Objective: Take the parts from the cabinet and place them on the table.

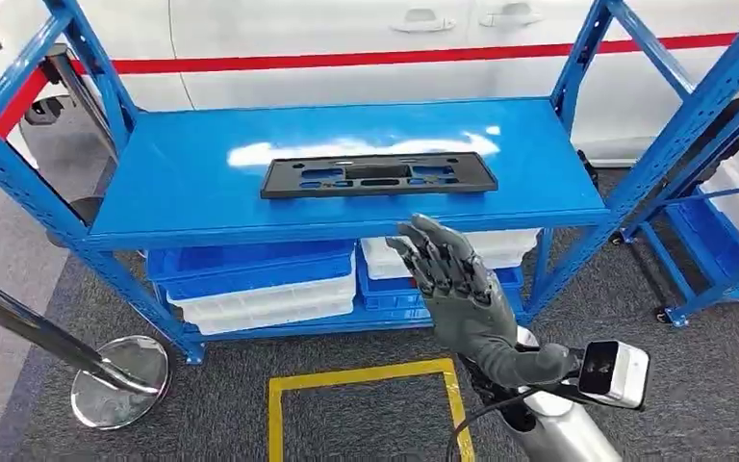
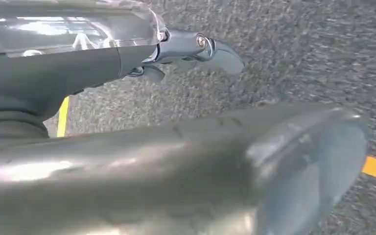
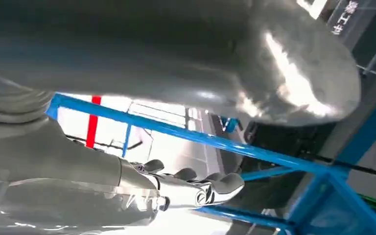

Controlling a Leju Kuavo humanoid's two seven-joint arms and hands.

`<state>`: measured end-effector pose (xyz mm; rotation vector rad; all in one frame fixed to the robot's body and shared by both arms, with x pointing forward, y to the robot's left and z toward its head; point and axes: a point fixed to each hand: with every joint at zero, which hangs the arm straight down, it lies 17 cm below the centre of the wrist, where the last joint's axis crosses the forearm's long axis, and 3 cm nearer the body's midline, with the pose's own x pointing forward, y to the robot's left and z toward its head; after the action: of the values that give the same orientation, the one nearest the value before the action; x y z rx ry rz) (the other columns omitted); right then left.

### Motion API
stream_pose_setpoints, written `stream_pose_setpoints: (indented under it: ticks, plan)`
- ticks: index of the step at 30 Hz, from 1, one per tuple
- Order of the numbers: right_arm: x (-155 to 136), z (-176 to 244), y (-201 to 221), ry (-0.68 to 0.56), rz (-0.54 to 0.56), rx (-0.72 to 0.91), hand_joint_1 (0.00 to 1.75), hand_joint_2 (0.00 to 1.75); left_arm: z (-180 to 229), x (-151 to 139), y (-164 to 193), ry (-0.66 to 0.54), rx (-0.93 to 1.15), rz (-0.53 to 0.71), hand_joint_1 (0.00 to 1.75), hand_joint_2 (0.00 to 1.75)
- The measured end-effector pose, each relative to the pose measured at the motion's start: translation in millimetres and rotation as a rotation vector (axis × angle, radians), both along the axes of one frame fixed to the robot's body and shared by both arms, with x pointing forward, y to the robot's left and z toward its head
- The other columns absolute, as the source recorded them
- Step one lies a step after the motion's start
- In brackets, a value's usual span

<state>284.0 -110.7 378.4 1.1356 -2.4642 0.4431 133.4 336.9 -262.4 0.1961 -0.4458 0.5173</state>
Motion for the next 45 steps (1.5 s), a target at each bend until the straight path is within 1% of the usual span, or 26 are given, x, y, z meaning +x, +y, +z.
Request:
stream_pose_setpoints:
  ticks: [11,20,28,38,45]
  plan:
    - [-3,-2,1,0.002,0.009,-0.002,0.0,0.0,0,-1,0,0.001,-0.001,0.005,0.0,0.0]
    - [-6,-5,1,0.002,0.011,-0.015,0.0,0.0,1,5,-1,-0.014,-0.012,0.009,0.0,0.0]
    - [-7,-16,2,0.023,0.001,-0.031,0.0,0.0,0,0,0,-0.007,-0.011,0.005,0.0,0.0]
    - [-9,-23,6,0.033,-0.008,-0.063,0.0,0.0,1,3,-2,-0.014,-0.017,0.0,0.0,0.0]
    - [-1,-35,13,0.054,-0.061,-0.135,0.0,0.0,0,2,-3,-0.008,-0.019,0.008,0.0,0.0]
